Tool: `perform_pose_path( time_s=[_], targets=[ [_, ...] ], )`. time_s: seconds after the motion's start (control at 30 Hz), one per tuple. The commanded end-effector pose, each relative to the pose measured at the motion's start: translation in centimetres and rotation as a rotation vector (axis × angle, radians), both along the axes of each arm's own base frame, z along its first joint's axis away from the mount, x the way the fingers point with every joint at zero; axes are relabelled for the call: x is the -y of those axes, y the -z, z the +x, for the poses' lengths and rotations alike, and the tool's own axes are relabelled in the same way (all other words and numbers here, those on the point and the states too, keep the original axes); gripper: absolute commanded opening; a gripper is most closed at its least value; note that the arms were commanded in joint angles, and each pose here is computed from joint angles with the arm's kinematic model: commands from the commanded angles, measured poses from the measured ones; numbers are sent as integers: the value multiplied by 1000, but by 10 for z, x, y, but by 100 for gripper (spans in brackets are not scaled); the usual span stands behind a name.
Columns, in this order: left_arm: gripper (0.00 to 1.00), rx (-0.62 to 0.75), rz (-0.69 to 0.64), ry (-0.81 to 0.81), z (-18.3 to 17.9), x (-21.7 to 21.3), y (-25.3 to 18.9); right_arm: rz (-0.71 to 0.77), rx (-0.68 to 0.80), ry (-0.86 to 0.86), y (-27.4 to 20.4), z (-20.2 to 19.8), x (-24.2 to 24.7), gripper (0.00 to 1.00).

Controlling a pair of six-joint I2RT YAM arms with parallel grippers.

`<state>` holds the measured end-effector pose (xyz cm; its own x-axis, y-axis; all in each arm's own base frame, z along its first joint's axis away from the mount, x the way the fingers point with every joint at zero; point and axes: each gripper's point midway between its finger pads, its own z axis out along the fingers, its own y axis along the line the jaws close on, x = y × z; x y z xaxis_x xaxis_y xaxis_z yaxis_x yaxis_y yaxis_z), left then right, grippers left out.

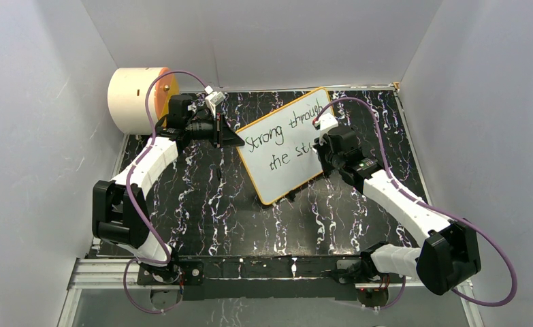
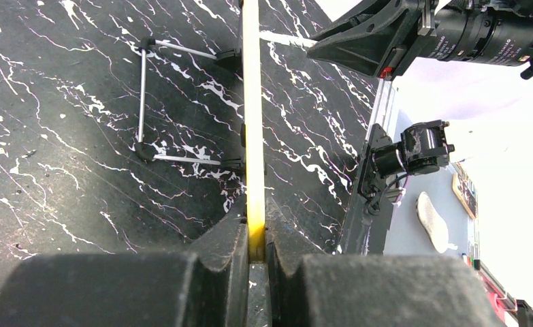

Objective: Write a sentence on the whiteboard

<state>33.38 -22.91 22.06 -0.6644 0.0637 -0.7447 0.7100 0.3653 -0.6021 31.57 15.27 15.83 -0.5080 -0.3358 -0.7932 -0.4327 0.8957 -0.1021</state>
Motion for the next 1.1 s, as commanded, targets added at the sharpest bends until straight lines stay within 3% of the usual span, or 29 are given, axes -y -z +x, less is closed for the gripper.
perform_pose_path(
  time_s=[0.0,1.07],
  targets=[
    [0,28,-13,23,-11,-1,-13,21,52,40,-12,11,1,0],
    [0,32,-16,28,-12,-1,-14,92,174,25,-55,29,-9,0]
  ],
)
